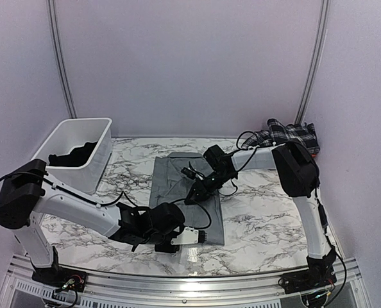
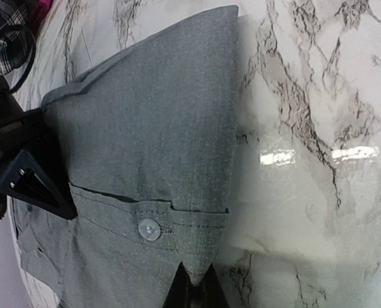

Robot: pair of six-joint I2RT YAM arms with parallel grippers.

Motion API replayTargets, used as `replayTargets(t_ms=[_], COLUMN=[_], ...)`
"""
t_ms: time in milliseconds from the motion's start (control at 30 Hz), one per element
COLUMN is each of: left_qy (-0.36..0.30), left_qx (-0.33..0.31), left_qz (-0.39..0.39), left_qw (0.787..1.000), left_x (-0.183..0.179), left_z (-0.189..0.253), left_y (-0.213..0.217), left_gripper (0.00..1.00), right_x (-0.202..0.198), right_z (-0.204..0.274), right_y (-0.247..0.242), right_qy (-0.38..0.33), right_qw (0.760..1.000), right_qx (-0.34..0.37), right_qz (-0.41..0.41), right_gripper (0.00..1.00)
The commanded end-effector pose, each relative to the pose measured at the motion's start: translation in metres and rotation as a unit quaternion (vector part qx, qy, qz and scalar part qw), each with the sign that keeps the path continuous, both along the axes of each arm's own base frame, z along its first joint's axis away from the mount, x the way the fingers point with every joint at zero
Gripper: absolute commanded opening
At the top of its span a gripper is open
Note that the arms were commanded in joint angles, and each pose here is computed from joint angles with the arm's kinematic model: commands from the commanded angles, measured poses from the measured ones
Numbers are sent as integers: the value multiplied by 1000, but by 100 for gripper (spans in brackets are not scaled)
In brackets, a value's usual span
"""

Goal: Fold and stack the mixed laundry pile
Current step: Fold the 2/3-rectangle-folded shirt at the center of the board.

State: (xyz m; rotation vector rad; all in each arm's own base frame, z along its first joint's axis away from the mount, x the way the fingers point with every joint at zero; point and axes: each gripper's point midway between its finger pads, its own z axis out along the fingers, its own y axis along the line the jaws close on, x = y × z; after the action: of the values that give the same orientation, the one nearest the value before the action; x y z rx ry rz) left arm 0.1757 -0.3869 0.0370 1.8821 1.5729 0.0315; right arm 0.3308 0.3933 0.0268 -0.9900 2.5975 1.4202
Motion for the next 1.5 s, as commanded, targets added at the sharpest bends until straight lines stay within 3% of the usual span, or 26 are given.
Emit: replayTargets(t_ms=[0,433,533,733,900,1000,1233,1467], left_qy=[5,128,145,155,163,176,189,235], left_qx=[-8,-75,-75,-60,-52,-55,-59,-67], left_qz=[16,16,-3,-29,-38,-41,-44,-50], left_qw=[1000,989,987,986,985,982,979,968], left_x=[-3,-47,-55,-60,-51,-42,-28,-39], left_z=[42,127,132,133,131,130,132,146], left_y=[-7,5,2,-1,-11,-18,-22,-20], left_gripper=[0,0,0,0,0,0,0,0], right_x=[-27,-151,-131,-35,52,84,83,39], right_z=[-32,15,45,90,91,71,8,-13], right_y=[-17,-21,-16,-15,-26,-31,-37,-26], right_qy=[19,56,31,-49,-110,-132,-124,-99], right_qw=[998,993,995,999,990,984,983,987], right_qx=[-67,-41,-20,1,-36,-67,-121,-123], right_qz=[2,91,88,9,-76,-99,-58,-14], right_gripper=[0,0,9,30,36,37,37,30])
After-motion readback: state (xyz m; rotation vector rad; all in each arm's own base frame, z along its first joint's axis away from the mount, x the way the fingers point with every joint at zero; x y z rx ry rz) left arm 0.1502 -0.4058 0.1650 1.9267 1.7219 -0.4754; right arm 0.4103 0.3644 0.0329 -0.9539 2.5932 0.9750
